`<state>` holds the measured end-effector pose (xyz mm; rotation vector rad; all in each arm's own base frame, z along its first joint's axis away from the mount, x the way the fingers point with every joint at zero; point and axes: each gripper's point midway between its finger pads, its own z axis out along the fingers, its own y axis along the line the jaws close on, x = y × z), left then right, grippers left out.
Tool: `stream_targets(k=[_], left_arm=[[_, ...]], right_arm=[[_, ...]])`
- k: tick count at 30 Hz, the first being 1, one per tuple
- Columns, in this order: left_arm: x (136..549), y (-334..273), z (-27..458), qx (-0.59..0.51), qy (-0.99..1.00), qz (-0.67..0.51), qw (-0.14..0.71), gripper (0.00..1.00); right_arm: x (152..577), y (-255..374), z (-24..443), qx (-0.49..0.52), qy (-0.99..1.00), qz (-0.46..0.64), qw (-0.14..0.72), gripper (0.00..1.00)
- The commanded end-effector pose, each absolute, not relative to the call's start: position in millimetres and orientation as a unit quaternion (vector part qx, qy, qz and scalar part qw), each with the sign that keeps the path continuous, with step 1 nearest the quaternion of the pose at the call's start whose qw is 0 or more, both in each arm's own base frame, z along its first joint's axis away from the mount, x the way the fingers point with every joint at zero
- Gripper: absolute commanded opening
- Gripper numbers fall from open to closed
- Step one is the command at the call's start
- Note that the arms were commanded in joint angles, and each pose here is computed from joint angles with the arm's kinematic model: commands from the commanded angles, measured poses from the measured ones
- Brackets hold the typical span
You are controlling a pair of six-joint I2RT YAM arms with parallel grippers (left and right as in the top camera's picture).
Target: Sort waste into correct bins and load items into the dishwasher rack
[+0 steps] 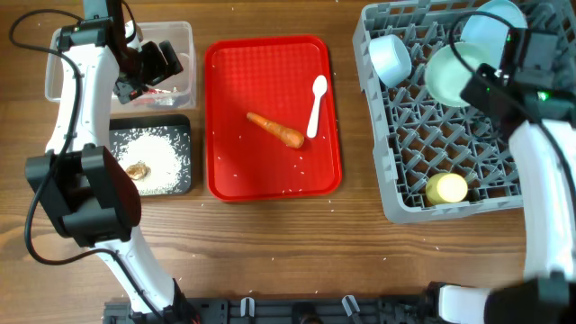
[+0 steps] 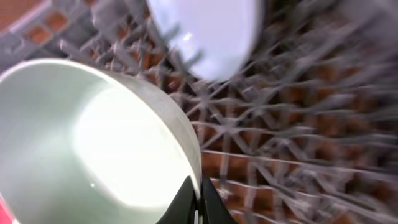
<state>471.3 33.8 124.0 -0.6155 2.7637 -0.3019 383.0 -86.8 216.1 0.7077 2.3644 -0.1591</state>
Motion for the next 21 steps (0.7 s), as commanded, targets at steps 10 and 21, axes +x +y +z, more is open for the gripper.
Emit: stream_targets(k=[10, 21], left_arm=[[476, 35, 138, -0.213, 0.957, -0.104, 0.166, 1.0], [476, 35, 138, -0.213, 0.957, -0.104, 0.167, 1.0]], right_arm=[[376, -64, 206, 0.151, 0.846, -0.416, 0.298, 0.04], [406, 0, 180, -0.014, 0.831, -0.478, 0.284, 0.04]])
